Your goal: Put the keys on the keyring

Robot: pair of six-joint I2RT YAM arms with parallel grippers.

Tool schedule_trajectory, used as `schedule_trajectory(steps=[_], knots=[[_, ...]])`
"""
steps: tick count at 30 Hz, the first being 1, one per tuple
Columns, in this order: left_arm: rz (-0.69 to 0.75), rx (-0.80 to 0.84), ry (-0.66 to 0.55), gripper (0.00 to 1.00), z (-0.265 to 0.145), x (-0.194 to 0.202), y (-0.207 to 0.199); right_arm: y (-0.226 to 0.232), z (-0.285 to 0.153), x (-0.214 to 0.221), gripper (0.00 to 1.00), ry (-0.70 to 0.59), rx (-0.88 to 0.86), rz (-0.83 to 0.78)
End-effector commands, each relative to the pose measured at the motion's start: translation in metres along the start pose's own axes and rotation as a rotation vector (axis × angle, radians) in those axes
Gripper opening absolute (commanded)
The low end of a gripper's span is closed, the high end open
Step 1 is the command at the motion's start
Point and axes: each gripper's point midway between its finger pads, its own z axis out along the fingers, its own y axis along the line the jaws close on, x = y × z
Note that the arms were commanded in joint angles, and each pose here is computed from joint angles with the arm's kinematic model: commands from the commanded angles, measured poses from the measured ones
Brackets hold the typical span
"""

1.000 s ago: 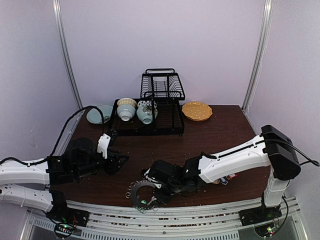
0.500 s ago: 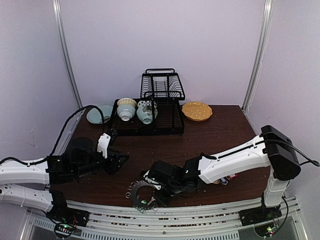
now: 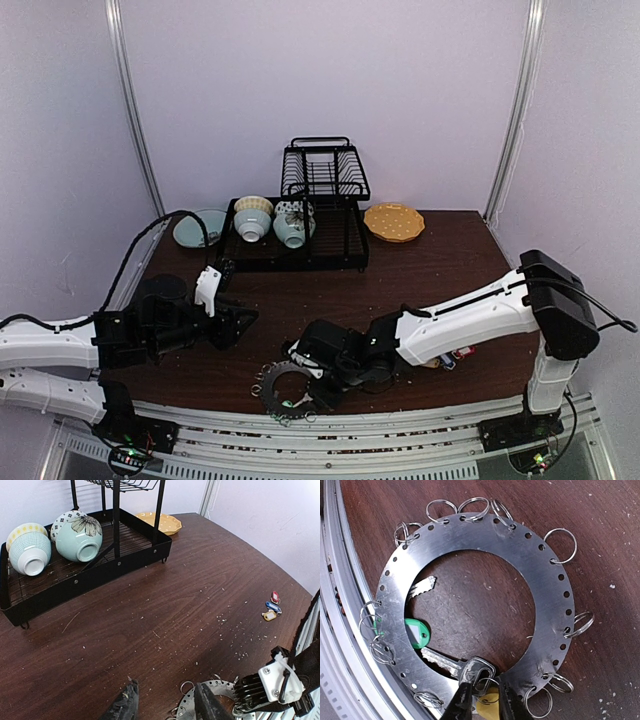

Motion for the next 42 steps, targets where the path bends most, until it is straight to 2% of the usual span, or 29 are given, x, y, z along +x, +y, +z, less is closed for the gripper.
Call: schedule_trajectory(steps=[1,7,14,23,30,36,42], knots=[[0.002,0.031,-0.073,0.41,-0.003,-0.025,-0.008,0.000,-0.002,-0.004,0.21,-0.005,-0.042,0.010],[0.002,0.034,-0.073,0.41,-0.003,-0.026,-0.009,-0.006,-0.027,-0.032,0.21,-0.131,-0.188,0.135],[0.004,0.027,-0.066,0.41,-0.002,-0.023,-0.007,-0.011,-0.007,-0.011,0.23,-0.047,-0.131,0.122],[0.004,0.029,-0.066,0.41,-0.002,-0.024,-0.008,-0.001,0.006,0.007,0.22,0.019,-0.144,0.083],[0.004,0.031,-0.065,0.41,-0.002,-0.024,-0.008,-0.001,0.006,0.011,0.15,0.031,-0.144,0.074],[0.007,0.029,-0.062,0.41,-0.002,-0.023,-0.008,0.004,0.003,0.008,0.00,0.025,-0.171,0.069],[0.010,0.025,-0.071,0.41,-0.003,-0.026,-0.007,0.007,-0.013,-0.006,0.00,-0.028,-0.190,0.060]])
